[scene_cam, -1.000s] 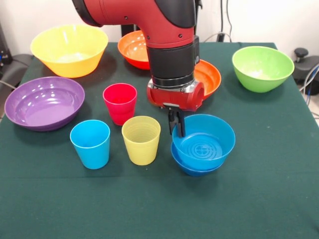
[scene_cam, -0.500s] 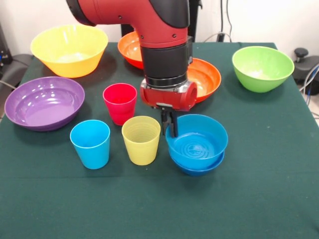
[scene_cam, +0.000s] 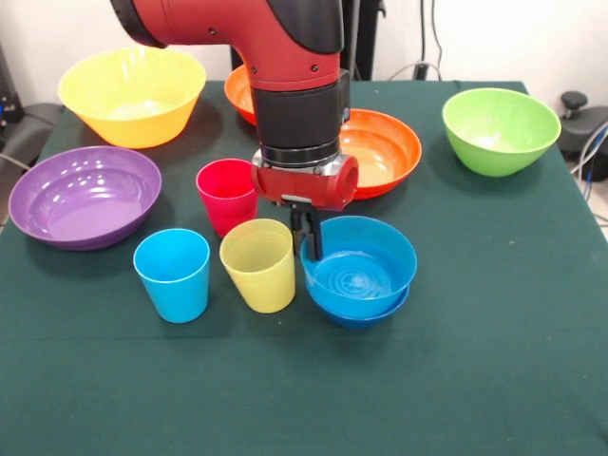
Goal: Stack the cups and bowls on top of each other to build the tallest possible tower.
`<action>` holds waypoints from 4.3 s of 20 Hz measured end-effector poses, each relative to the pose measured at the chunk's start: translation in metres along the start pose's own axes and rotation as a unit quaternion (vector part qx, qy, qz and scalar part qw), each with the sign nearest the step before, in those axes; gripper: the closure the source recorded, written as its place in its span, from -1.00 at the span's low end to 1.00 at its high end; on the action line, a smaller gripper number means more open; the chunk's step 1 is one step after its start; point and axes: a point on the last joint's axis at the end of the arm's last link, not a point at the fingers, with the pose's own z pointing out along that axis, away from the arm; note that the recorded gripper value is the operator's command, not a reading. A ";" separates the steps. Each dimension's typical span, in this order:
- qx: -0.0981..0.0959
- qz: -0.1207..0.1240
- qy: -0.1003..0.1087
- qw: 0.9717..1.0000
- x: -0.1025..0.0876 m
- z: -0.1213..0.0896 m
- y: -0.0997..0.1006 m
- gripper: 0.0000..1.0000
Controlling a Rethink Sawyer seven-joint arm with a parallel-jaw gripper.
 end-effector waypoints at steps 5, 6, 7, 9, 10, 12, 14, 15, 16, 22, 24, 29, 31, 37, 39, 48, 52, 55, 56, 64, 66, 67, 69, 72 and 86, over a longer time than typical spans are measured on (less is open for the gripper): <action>-0.002 -0.001 0.001 1.000 0.001 0.001 0.002 1.00; -0.002 -0.001 0.001 1.000 0.001 0.001 0.002 1.00; -0.003 -0.001 0.001 1.000 0.001 0.001 0.003 1.00; -0.004 -0.002 0.002 1.000 0.002 0.001 0.004 1.00; -0.005 -0.002 0.002 1.000 0.002 0.002 0.005 1.00; -0.006 -0.002 0.002 1.000 0.002 0.002 0.006 1.00; -0.008 -0.002 0.003 1.000 0.003 0.002 0.008 1.00; -0.008 -0.003 0.003 1.000 0.003 0.002 0.009 1.00; -0.009 -0.003 0.003 1.000 0.003 0.002 0.009 1.00; -0.009 -0.005 0.005 1.000 0.006 0.004 0.012 1.00; -0.009 -0.005 0.006 1.000 0.007 0.005 0.012 1.00; -0.009 -0.003 0.013 1.000 0.013 0.012 0.010 1.00; -0.009 -0.003 0.013 1.000 0.013 0.011 0.010 1.00; -0.009 -0.003 0.013 1.000 0.013 0.011 0.011 1.00; -0.009 -0.003 0.013 1.000 0.013 0.011 0.011 1.00; -0.009 -0.003 0.013 1.000 0.013 0.011 0.011 1.00; -0.009 -0.003 0.013 1.000 0.013 0.011 0.011 1.00; -0.009 -0.003 0.014 1.000 0.014 0.012 0.010 -1.00; -0.009 -0.003 0.015 1.000 0.015 0.013 0.010 -1.00; -0.009 -0.002 0.023 1.000 0.023 0.020 0.010 -1.00; -0.009 -0.002 0.023 1.000 0.023 0.020 0.010 -1.00; -0.009 -0.003 0.023 1.000 0.023 0.020 0.011 -1.00; -0.009 -0.003 0.024 1.000 0.024 0.020 0.011 -1.00; -0.009 -0.003 0.024 1.000 0.024 0.020 0.011 -1.00; -0.010 -0.008 0.004 1.000 0.006 0.002 0.017 -1.00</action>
